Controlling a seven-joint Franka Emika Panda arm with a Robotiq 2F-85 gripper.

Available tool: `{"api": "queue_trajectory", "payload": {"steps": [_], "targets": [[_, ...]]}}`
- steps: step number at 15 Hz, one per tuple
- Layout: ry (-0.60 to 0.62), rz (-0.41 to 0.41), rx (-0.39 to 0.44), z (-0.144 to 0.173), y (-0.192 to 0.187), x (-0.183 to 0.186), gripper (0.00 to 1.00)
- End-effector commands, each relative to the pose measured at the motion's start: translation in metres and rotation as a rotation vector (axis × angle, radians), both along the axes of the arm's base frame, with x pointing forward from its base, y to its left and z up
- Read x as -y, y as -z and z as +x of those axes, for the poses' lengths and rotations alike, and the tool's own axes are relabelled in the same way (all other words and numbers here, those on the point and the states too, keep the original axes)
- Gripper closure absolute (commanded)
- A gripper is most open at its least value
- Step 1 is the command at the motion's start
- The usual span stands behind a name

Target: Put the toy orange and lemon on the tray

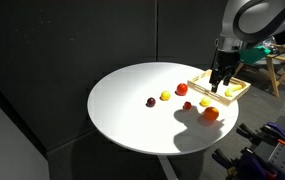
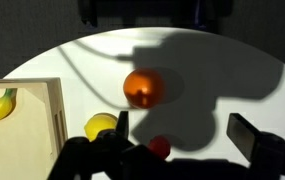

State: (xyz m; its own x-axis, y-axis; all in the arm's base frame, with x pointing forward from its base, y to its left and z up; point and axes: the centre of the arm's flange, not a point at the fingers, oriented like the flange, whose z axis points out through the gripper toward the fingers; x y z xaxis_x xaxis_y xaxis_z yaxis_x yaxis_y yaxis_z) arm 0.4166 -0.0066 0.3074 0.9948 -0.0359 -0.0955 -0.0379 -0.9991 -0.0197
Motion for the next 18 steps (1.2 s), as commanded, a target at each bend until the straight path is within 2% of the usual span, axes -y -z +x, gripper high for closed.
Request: {"api": "queue_trajectory", "payload": {"steps": [1,18], "targets": [[-0.011,-0.015,0.017,0.0068,0.0065,0.0069,0.0],[0.002,0.0,0.001,0.0021,0.0107,0.0011,0.0]]}}
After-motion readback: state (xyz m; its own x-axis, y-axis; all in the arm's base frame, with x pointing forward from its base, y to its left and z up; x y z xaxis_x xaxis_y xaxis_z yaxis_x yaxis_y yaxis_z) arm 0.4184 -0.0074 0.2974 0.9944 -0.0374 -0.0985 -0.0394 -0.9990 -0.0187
